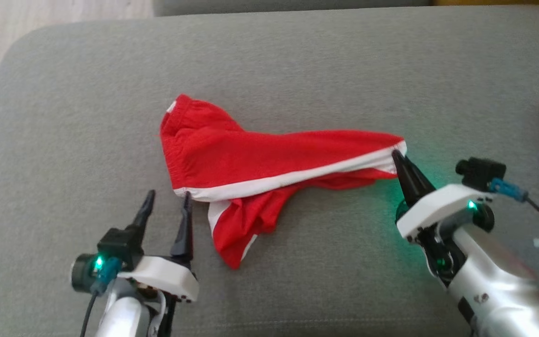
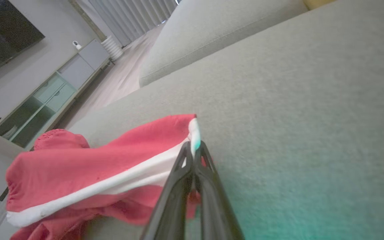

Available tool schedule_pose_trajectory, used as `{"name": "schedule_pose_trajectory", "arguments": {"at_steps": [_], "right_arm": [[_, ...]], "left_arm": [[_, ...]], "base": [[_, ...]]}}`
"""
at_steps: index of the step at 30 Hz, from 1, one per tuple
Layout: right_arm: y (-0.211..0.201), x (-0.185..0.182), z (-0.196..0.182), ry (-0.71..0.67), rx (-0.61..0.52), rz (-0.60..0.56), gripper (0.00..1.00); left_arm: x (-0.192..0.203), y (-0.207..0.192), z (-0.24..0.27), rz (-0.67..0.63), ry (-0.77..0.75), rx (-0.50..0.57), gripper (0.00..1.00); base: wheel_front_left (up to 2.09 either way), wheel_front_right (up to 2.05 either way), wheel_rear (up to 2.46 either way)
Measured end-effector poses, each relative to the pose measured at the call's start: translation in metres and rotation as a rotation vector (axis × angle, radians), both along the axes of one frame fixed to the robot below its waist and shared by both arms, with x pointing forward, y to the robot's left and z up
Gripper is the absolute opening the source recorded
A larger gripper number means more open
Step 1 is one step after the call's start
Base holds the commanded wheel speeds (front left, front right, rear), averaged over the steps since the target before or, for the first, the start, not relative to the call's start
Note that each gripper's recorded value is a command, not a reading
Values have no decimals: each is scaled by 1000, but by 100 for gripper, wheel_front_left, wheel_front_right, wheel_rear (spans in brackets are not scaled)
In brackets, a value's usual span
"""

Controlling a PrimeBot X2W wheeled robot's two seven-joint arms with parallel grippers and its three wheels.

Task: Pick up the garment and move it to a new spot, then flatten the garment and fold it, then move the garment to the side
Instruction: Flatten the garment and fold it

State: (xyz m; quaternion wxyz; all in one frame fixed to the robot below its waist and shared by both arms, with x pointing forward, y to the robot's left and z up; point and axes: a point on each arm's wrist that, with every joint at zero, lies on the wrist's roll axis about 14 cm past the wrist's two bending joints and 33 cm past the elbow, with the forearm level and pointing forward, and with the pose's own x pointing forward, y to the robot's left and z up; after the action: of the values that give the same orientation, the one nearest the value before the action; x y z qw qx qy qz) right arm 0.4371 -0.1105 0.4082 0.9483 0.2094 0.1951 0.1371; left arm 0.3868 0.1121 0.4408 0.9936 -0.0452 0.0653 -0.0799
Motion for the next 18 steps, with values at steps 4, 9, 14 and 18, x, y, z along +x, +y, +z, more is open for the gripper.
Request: {"name": "schedule_pose_trajectory", "arguments": {"at_steps": [4, 9, 14, 18], "right_arm": [[-17, -10, -5, 14, -1, -53, 0], [-34, -11, -8, 22, -5, -106, 0], [-42, -10, -12, 33, -12, -132, 0], [-40, -8, -12, 31, -10, -131, 0]], "left_arm": [[0, -21, 2, -76, 1, -53, 100], [1, -32, 0, -126, 11, -84, 100], [-1, -45, -8, -189, 37, -110, 100], [4, -51, -9, -213, 44, -132, 100]], "base": [[0, 0, 0], [0, 0, 0], [0, 0, 0], [0, 0, 0]]}}
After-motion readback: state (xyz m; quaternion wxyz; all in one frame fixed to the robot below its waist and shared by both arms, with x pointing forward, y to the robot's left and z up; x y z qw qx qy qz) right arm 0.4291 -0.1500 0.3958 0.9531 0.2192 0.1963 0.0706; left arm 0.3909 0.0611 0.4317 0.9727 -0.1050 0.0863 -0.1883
